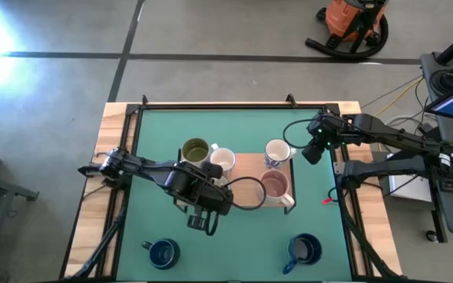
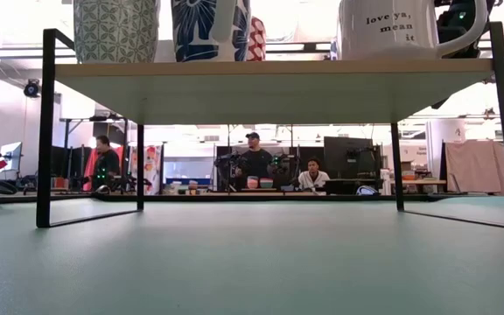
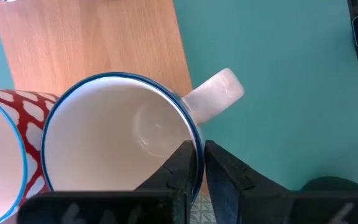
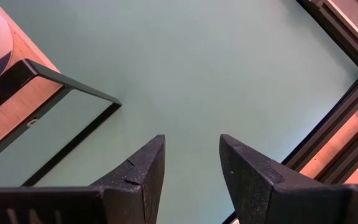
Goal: Place coffee mugs
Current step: Put the blue patterned mug on the shelf
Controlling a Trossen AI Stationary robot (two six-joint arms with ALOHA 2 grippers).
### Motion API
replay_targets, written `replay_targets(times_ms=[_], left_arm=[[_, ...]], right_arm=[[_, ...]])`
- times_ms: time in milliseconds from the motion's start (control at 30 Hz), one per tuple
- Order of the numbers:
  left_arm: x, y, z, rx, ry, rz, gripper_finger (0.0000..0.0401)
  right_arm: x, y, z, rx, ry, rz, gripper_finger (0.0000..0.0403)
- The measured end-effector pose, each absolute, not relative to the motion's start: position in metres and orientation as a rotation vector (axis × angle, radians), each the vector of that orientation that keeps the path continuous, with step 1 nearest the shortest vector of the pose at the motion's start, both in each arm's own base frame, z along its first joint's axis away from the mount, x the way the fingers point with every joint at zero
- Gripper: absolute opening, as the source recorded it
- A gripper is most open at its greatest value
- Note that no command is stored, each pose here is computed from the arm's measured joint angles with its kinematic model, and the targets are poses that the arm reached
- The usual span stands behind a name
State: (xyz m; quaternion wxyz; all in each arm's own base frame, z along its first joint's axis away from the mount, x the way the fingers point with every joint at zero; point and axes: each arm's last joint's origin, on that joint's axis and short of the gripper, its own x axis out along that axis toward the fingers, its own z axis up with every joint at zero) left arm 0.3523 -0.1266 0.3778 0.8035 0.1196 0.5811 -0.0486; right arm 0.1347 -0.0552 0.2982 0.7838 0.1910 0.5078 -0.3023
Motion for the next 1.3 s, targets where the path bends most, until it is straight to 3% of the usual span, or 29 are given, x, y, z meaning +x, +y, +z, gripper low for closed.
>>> replay_targets(times_ms=[1300], left_arm=[[0.338, -0.127, 0.395, 0.156, 1.189, -0.019, 0.0023]], right_arm=[[0.135, -0.055, 0.298, 0.412, 1.096, -0.653, 0.0141]])
